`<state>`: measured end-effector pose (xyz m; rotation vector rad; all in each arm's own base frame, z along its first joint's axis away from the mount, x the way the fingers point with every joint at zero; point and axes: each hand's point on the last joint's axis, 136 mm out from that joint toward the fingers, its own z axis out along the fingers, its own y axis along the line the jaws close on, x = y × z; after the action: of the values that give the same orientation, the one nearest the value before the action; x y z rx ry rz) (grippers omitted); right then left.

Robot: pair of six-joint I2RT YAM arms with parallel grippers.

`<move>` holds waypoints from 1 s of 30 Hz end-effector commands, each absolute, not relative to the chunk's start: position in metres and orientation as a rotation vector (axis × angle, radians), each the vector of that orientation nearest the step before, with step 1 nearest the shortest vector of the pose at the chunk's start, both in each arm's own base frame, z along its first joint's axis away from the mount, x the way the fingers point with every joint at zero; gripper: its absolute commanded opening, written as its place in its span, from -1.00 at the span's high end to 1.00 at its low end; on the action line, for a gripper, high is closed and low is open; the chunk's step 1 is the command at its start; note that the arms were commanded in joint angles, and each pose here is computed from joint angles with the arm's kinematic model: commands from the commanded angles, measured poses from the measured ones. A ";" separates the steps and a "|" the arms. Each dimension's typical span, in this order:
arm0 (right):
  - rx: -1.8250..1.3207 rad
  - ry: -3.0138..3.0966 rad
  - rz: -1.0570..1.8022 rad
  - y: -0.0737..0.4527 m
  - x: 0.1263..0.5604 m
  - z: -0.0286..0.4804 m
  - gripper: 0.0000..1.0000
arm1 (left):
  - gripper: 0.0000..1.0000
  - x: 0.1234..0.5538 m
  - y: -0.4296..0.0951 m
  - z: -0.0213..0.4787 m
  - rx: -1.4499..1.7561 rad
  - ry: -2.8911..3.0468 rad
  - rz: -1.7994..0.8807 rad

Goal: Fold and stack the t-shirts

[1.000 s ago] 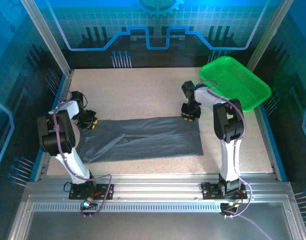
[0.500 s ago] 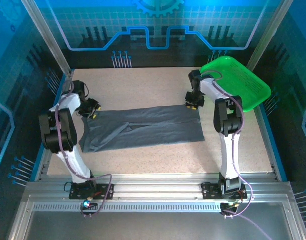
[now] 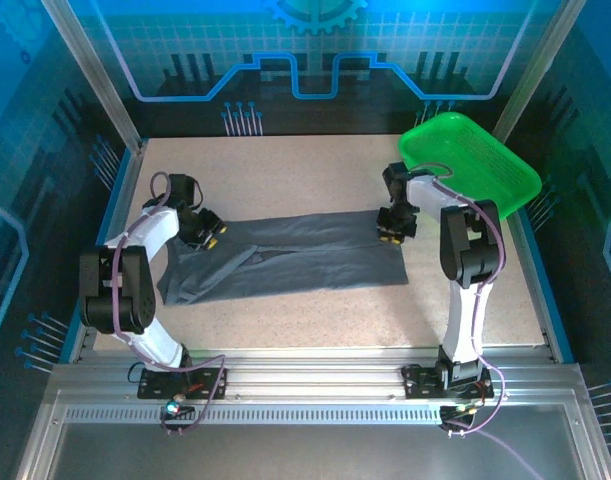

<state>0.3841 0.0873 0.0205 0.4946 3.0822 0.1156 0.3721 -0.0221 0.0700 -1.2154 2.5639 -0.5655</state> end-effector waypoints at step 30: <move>0.220 3.078 -0.103 0.085 0.340 0.037 0.83 | 0.30 0.376 -0.037 0.028 -0.622 2.825 -0.428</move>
<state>0.3465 0.0937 0.0352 0.2089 3.0660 -0.0617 0.3802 -0.0335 0.0339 -0.7043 2.8008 -0.4546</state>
